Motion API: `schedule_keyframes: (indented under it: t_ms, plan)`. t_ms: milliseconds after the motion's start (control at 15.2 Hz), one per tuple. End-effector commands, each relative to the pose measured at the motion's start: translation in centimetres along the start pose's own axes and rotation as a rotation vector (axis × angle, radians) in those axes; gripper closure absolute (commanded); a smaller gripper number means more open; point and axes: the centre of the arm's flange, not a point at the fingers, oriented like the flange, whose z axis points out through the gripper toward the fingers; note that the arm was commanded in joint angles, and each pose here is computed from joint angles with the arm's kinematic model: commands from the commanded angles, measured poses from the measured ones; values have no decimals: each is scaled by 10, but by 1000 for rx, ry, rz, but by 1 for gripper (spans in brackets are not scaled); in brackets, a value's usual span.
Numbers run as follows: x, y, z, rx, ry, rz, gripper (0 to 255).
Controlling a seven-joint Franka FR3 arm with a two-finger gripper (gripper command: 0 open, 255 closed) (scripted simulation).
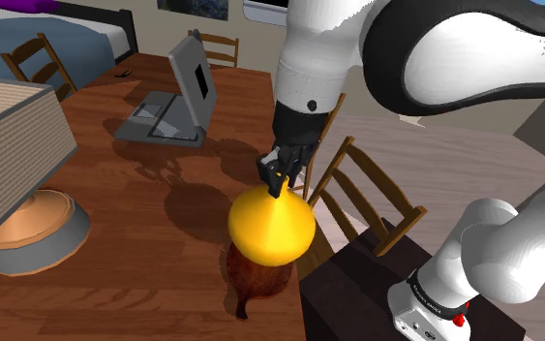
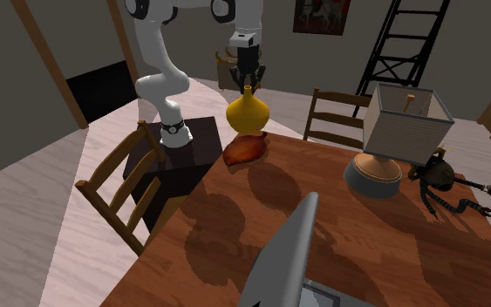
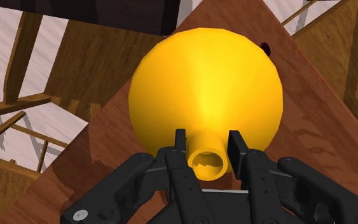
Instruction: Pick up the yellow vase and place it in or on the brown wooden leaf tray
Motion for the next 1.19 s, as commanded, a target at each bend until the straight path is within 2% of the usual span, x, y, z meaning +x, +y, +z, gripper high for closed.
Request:
schedule_keyframes:
  t_ms: [0,924,1122]
  plan:
    - [0,0,9,1,2,0,255]
    - [-1,-1,84,1,2,0,255]
    - [-1,-1,84,1,2,0,255]
